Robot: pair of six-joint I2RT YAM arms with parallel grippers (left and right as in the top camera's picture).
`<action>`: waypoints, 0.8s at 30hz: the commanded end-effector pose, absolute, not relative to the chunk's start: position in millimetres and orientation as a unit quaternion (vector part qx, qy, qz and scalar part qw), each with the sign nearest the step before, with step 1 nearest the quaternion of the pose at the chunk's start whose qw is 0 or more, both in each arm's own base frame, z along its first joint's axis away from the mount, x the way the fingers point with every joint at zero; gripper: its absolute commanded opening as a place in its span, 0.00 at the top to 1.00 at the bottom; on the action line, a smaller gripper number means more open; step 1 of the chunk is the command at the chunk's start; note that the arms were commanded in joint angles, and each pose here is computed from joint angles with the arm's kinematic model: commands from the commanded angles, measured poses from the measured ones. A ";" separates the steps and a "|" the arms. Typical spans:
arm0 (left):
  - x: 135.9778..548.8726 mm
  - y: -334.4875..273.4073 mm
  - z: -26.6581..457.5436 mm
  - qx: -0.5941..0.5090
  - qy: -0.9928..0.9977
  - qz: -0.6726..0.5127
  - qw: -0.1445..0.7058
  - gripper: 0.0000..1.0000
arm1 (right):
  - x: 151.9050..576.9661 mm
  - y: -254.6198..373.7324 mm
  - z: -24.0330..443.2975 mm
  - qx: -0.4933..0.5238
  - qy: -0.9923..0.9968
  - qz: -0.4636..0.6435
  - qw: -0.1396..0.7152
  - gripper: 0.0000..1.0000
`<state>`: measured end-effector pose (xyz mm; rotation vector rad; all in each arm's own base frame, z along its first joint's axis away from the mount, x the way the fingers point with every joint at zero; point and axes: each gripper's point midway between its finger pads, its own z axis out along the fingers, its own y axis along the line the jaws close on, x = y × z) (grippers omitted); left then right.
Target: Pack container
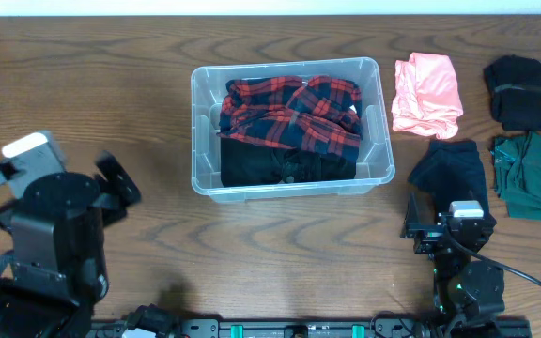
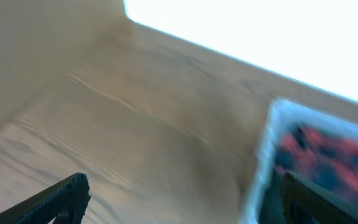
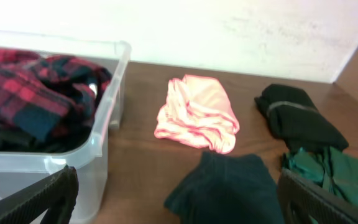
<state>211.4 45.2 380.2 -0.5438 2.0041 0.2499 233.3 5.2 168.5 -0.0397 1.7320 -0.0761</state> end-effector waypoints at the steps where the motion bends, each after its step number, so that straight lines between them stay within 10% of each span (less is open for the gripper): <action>1: 206.5 90.1 412.9 -0.301 0.747 0.241 0.541 0.02 | 233.5 6.8 169.9 -0.027 0.759 -0.033 0.650 0.01; 10: 256.8 123.8 421.0 -0.397 0.670 0.316 0.542 0.02 | 230.8 8.2 154.9 -0.034 0.779 -0.032 0.626 0.01; 24: 359.5 161.9 286.0 -0.308 0.865 0.021 0.397 0.02 | 229.9 16.2 151.9 -0.049 0.782 -0.014 0.621 0.01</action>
